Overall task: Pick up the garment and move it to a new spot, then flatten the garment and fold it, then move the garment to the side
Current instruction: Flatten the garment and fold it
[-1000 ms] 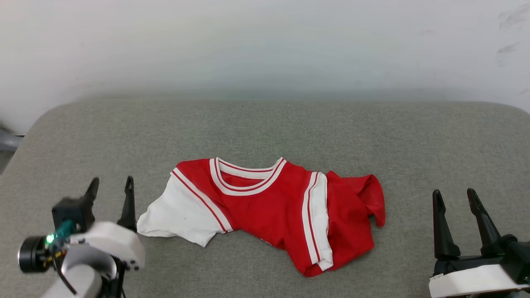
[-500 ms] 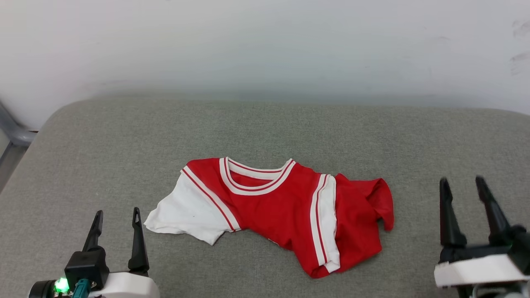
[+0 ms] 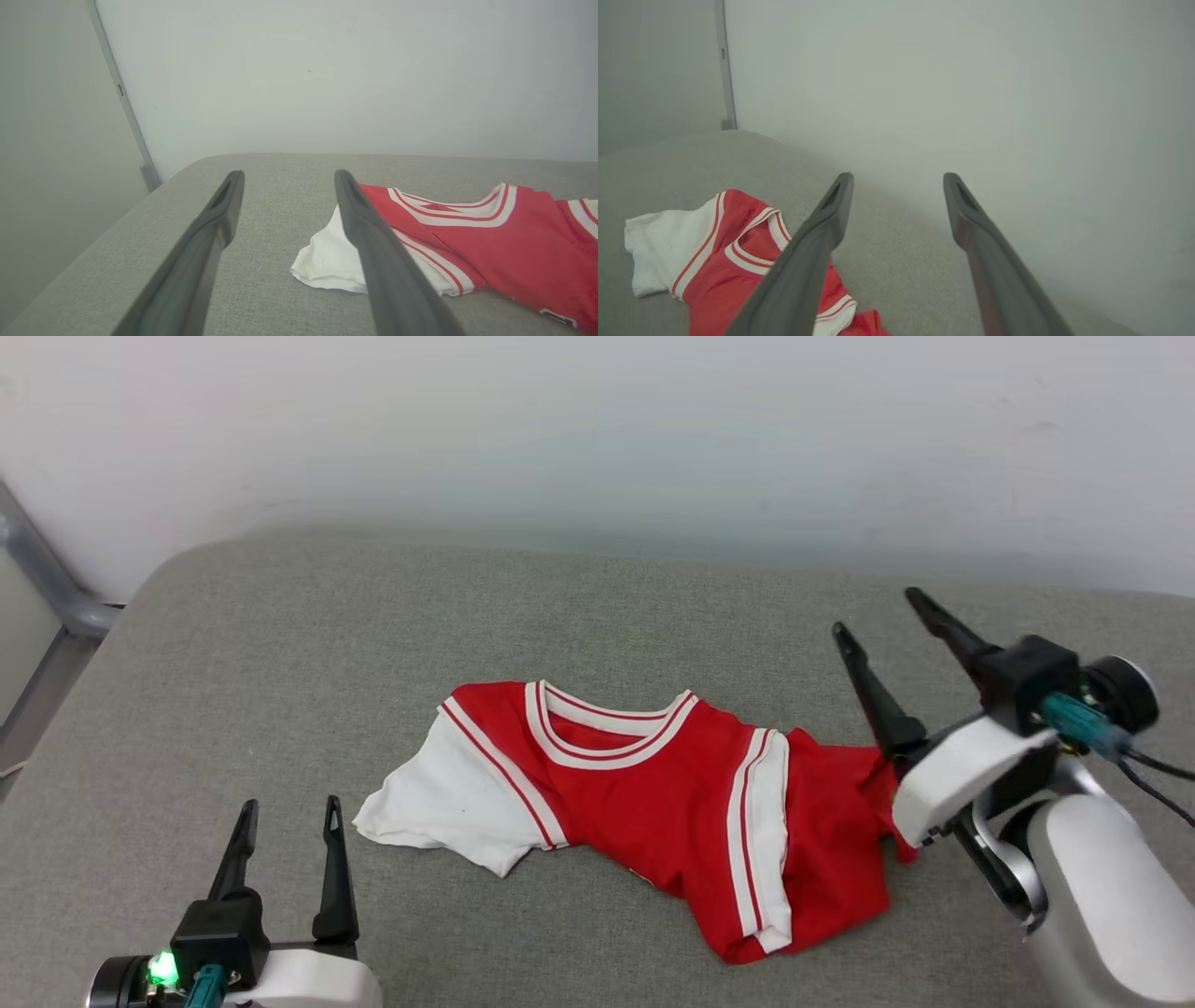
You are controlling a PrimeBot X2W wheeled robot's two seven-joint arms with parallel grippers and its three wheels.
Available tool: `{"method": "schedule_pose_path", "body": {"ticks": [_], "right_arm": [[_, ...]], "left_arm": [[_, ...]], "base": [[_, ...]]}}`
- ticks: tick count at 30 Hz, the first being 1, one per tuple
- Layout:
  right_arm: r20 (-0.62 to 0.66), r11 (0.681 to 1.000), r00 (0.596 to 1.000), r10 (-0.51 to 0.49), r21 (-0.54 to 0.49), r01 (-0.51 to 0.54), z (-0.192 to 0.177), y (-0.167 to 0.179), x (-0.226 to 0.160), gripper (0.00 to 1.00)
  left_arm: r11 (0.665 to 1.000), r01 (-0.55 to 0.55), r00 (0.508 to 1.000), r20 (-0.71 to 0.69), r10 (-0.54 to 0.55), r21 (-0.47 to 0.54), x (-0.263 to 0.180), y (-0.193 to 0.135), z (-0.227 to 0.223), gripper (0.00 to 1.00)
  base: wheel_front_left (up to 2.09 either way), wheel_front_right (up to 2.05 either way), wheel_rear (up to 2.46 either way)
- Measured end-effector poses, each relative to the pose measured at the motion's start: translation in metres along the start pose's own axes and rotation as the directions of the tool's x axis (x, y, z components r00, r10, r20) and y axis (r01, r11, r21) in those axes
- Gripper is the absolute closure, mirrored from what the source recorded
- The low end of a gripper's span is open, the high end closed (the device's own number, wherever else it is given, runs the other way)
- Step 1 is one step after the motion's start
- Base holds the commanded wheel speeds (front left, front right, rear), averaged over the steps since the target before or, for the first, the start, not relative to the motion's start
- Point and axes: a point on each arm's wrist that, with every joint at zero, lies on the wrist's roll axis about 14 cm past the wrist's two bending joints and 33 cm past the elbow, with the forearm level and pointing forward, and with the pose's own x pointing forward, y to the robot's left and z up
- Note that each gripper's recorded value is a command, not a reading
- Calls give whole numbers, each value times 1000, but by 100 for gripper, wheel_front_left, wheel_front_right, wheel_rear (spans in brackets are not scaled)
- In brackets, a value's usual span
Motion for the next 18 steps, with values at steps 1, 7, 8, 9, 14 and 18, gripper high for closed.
{"method": "schedule_pose_path", "body": {"ticks": [1,7,8,9,14,18], "right_arm": [[-72,999,996,43,-6,-43,-11,8,5,0],[-503,972,837,216,32,-232,-87,40,6,0],[-566,964,788,242,50,-260,-100,45,1,0],[-614,956,743,265,65,-287,-110,50,-3,0],[-756,925,579,307,93,-369,-143,55,-9,0],[-822,907,460,334,148,-394,-170,63,-14,0]], "left_arm": [[1000,1,1000,-1,-1,-2,0,-1,-1,0],[1000,-11,1000,-20,11,-4,1,0,-8,0],[1000,-12,1000,-20,12,-4,2,0,-8,0],[1000,-15,1000,-21,15,-4,3,0,-8,0],[999,-32,999,-39,32,0,9,4,-15,0],[999,-39,998,-57,39,-1,13,2,-22,0]], "base": [[0,0,0],[0,0,0],[0,0,0],[0,0,0],[0,0,0],[0,0,0]]}}
